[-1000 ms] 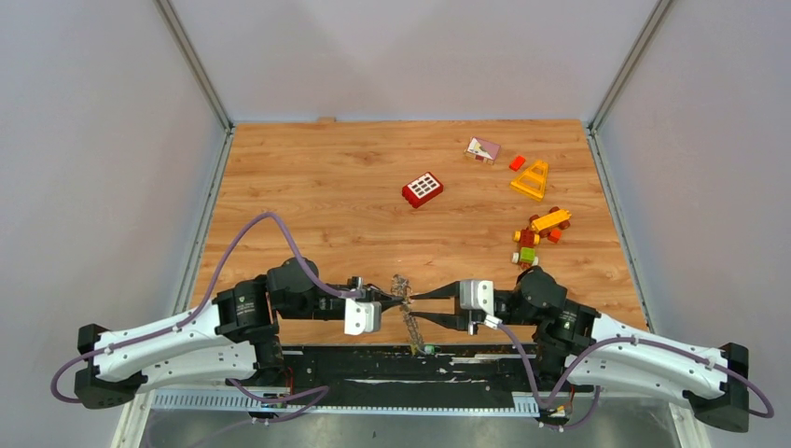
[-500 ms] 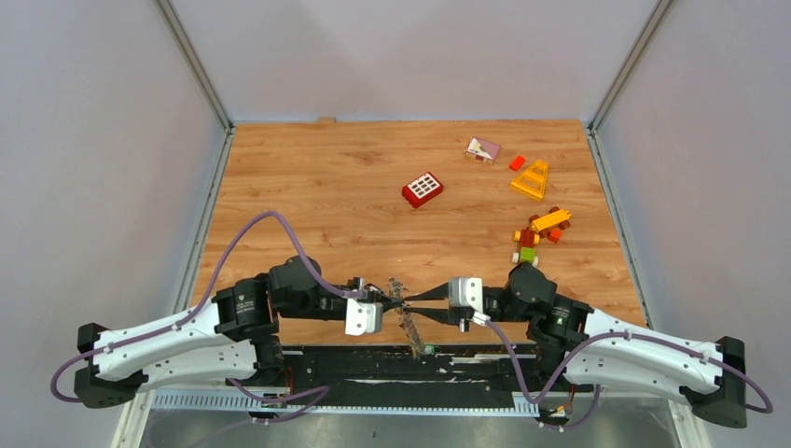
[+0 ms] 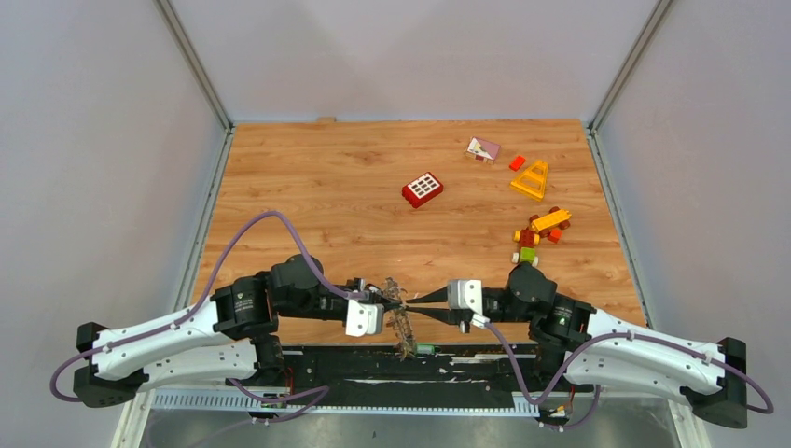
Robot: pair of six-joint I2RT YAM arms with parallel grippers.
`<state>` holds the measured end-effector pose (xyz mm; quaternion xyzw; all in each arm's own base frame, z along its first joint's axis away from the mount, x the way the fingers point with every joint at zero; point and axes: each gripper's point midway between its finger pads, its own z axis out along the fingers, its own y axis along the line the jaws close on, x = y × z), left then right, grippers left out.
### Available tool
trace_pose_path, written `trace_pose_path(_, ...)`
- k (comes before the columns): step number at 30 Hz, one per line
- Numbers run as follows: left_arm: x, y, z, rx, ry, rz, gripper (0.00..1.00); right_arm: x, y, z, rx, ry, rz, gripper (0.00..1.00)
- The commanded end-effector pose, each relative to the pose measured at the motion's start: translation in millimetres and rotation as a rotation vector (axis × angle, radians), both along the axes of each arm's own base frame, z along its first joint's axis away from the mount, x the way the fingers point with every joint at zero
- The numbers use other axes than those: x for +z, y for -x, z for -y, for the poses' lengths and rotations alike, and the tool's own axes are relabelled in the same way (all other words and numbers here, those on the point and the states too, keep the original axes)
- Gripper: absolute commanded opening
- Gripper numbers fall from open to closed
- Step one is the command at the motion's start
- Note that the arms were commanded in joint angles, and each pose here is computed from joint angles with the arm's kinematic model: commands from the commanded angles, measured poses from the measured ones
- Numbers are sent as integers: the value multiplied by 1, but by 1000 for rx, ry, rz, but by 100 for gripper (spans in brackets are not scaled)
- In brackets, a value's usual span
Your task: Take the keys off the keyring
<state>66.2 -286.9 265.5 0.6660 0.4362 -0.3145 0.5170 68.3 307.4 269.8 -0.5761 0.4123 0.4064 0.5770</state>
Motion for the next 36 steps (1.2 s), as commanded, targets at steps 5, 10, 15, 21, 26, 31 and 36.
trace_pose_path(5,45,4,2,-36,111,56,0,21,1,4,-3,-36,29,12)
trace_pose_path(10,45,5,4,-47,109,54,0,23,0,3,-2,-42,33,17)
trace_pose_path(15,42,7,6,-57,100,44,0,24,1,2,2,-50,35,19)
trace_pose_path(21,41,9,7,-70,92,37,0,24,0,2,1,-50,37,18)
trace_pose_path(26,41,12,8,-88,88,37,0,24,0,2,-1,-50,40,17)
trace_pose_path(31,38,16,9,-116,71,30,0,25,-1,1,-2,-50,46,15)
trace_pose_path(36,37,18,9,-130,67,30,0,24,-2,2,-8,-47,45,13)
